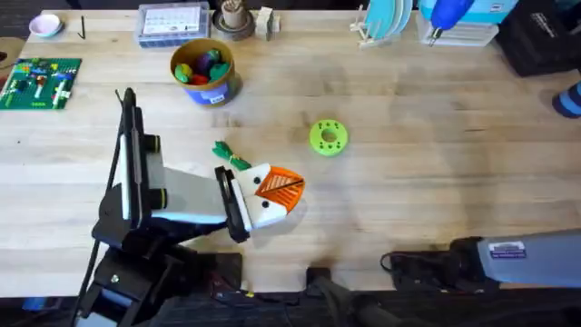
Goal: Pick up the gripper from the table and insert it into the empty holder that is missing its gripper. Then pick up a screw, insert it into the mounting hole, and use the screwdriver to tighten it. Finally, clean up the table by picking up the vegetable and placing it into the bucket.
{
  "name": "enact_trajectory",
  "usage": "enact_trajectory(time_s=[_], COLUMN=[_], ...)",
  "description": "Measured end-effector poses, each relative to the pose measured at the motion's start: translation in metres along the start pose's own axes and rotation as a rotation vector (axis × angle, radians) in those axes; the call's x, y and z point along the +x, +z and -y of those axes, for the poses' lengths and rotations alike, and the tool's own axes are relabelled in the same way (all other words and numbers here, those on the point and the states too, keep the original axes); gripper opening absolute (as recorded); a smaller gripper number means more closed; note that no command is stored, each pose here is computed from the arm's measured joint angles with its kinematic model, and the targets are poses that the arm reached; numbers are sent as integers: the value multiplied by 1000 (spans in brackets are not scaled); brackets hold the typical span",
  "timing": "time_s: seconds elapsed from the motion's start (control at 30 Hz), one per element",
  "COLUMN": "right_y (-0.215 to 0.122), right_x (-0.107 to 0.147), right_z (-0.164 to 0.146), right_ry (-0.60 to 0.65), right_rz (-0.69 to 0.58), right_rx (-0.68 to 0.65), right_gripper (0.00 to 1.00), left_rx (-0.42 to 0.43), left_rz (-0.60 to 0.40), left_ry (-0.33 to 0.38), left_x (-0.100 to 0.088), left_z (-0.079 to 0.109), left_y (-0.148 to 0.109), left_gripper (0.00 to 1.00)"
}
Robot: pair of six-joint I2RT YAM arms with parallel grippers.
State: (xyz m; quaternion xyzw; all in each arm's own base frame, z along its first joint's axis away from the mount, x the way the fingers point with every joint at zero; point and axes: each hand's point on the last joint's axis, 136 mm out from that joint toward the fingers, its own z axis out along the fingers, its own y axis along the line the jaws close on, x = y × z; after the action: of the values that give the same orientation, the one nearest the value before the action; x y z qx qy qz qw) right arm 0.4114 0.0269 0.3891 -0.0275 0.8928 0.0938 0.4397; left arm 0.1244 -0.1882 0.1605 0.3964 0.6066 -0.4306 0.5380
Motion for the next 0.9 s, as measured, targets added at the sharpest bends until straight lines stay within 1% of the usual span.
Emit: enact_trajectory(time_s=[0.13, 0.3, 0.4, 0.5, 0.6, 0.73, 0.9], right_y=[-31, -91, -123, -145, -147, -133, -117], right_x=[-12, -23, -23, -12, 6, 25, 54], right_z=[-4, -16, -24, -29, -29, -28, -41], right_ry=[-38, -118, -149, -165, -169, -175, -201], right_rz=[83, 209, 271, 308, 313, 346, 415], right_rx=[6, 13, 16, 17, 18, 3, -95], right_gripper=[22, 22, 22, 21, 21, 21, 21], left_rx=[0, 0, 0, 0, -1, -1, -5], left_rz=[0, 0, 0, 0, 0, 0, 0], left_ry=[0, 0, 0, 0, 0, 0, 0], left_x=[0, 0, 0, 0, 0, 0, 0], left_z=[0, 0, 0, 0, 0, 0, -1], left_y=[0, 0, 0, 0, 0, 0, 0], left_gripper=[4, 4, 4, 4, 4, 4, 4])
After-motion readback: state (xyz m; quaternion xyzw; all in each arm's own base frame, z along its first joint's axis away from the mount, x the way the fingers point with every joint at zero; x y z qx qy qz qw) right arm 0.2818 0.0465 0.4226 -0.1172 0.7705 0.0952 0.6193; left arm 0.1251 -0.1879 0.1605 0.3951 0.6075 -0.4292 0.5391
